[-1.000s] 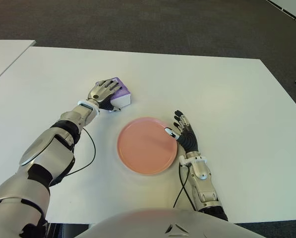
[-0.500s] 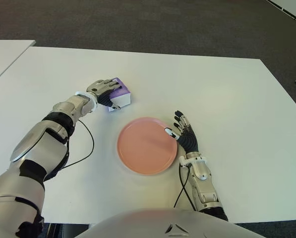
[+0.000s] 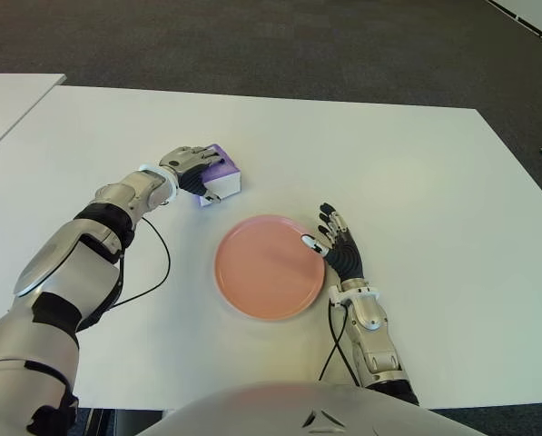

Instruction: Put the tissue paper into the plate.

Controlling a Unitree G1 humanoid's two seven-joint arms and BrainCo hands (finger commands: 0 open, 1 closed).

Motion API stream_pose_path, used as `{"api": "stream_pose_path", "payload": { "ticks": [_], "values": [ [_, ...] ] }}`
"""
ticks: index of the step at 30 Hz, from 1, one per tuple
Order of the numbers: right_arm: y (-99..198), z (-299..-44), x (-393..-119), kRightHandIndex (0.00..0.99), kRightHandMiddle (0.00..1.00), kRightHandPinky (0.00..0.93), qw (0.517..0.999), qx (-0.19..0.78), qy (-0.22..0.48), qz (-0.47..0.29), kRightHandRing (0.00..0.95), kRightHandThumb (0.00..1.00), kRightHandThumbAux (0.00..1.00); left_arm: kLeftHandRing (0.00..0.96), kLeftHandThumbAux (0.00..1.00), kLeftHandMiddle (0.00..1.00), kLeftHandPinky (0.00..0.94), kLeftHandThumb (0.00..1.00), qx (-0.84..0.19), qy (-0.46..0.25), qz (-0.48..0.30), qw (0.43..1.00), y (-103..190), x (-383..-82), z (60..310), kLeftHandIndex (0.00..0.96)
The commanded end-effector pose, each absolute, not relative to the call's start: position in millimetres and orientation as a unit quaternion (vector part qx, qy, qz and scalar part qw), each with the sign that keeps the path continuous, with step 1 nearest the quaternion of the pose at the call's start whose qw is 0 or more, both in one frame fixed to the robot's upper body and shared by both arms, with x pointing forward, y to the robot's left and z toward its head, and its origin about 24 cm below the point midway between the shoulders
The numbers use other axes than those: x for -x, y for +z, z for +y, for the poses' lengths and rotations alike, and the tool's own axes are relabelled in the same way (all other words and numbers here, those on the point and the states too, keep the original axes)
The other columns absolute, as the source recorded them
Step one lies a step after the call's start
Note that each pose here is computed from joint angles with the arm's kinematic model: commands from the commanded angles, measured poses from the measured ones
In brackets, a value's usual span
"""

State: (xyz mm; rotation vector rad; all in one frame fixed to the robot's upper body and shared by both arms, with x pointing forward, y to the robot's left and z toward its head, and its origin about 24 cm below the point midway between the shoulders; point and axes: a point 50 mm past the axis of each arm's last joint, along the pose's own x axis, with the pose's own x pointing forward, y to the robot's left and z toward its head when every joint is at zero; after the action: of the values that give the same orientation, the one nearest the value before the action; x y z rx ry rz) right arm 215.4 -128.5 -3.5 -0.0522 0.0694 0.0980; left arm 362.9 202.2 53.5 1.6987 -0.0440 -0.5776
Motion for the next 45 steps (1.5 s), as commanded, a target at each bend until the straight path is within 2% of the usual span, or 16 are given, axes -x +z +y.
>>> {"api": "stream_pose_path", "payload": {
  "ticks": [1,2,3,4,5,6,7,10,12,15,21,30,45],
  "values": [
    [-31,-133,-199,0.009,0.044,0.001,0.991,0.029,0.044,0.119,0.008,0.0,0.652,0.162,0.496,0.161,0.196,0.01,-0.744,-0.323,0.019,0.585,10,-337,201,0.124],
    [-31,-133,-199,0.008,0.043,0.001,0.992,0.029,0.044,0.119,0.008,0.0,0.651,0.168,0.508,0.173,0.199,0.019,-0.753,-0.304,0.006,0.583,7,-337,201,0.147],
    [-31,-133,-199,0.008,0.043,0.003,0.992,0.029,0.044,0.118,0.009,0.0,0.651,0.216,0.571,0.238,0.234,0.147,-0.76,-0.291,-0.004,0.581,6,-336,200,0.246],
    [-31,-133,-199,0.008,0.044,0.004,0.992,0.03,0.044,0.118,0.01,0.0,0.651,0.233,0.593,0.261,0.247,0.195,-0.767,-0.277,-0.017,0.578,4,-336,200,0.282],
    [-31,-133,-199,0.009,0.044,0.005,0.992,0.03,0.045,0.118,0.01,0.0,0.651,0.291,0.633,0.318,0.298,0.377,-0.772,-0.269,-0.026,0.576,4,-336,200,0.334],
    [-31,-133,-199,0.009,0.044,0.005,0.992,0.031,0.045,0.117,0.011,0.0,0.651,0.328,0.659,0.354,0.332,0.494,-0.78,-0.257,-0.043,0.569,3,-335,199,0.367],
    [-31,-133,-199,0.009,0.044,0.006,0.992,0.031,0.045,0.117,0.011,0.0,0.652,0.417,0.674,0.432,0.428,0.573,-0.786,-0.249,-0.056,0.563,3,-335,199,0.39],
    [-31,-134,-199,0.01,0.045,0.007,0.992,0.03,0.046,0.117,0.012,0.0,0.653,0.525,0.69,0.525,0.542,0.657,-0.8,-0.231,-0.087,0.547,1,-333,198,0.415],
    [-31,-134,-199,0.01,0.045,0.005,0.992,0.029,0.045,0.118,0.012,0.0,0.656,0.653,0.693,0.643,0.674,0.7,-0.807,-0.221,-0.104,0.537,-2,-330,198,0.43],
    [-31,-134,-199,0.01,0.046,0.006,0.991,0.027,0.044,0.12,0.012,0.0,0.66,0.746,0.694,0.731,0.773,0.726,-0.811,-0.214,-0.124,0.531,-8,-325,196,0.439],
    [-33,-134,-199,0.012,0.05,0.018,0.992,0.02,0.037,0.122,0.016,0.0,0.671,0.832,0.693,0.822,0.848,0.745,-0.816,-0.202,-0.161,0.517,-11,-320,194,0.444],
    [-35,-136,-198,0.017,0.053,0.02,0.991,0.011,0.03,0.128,0.02,0.0,0.676,0.868,0.694,0.858,0.866,0.749,-0.819,-0.21,-0.16,0.51,-20,-314,192,0.444],
    [-35,-135,-199,0.027,0.053,0.014,0.992,0.002,0.026,0.127,0.018,0.0,0.653,0.859,0.693,0.857,0.86,0.749,-0.812,-0.213,-0.152,0.522,-27,-307,193,0.444]
  ]
}}
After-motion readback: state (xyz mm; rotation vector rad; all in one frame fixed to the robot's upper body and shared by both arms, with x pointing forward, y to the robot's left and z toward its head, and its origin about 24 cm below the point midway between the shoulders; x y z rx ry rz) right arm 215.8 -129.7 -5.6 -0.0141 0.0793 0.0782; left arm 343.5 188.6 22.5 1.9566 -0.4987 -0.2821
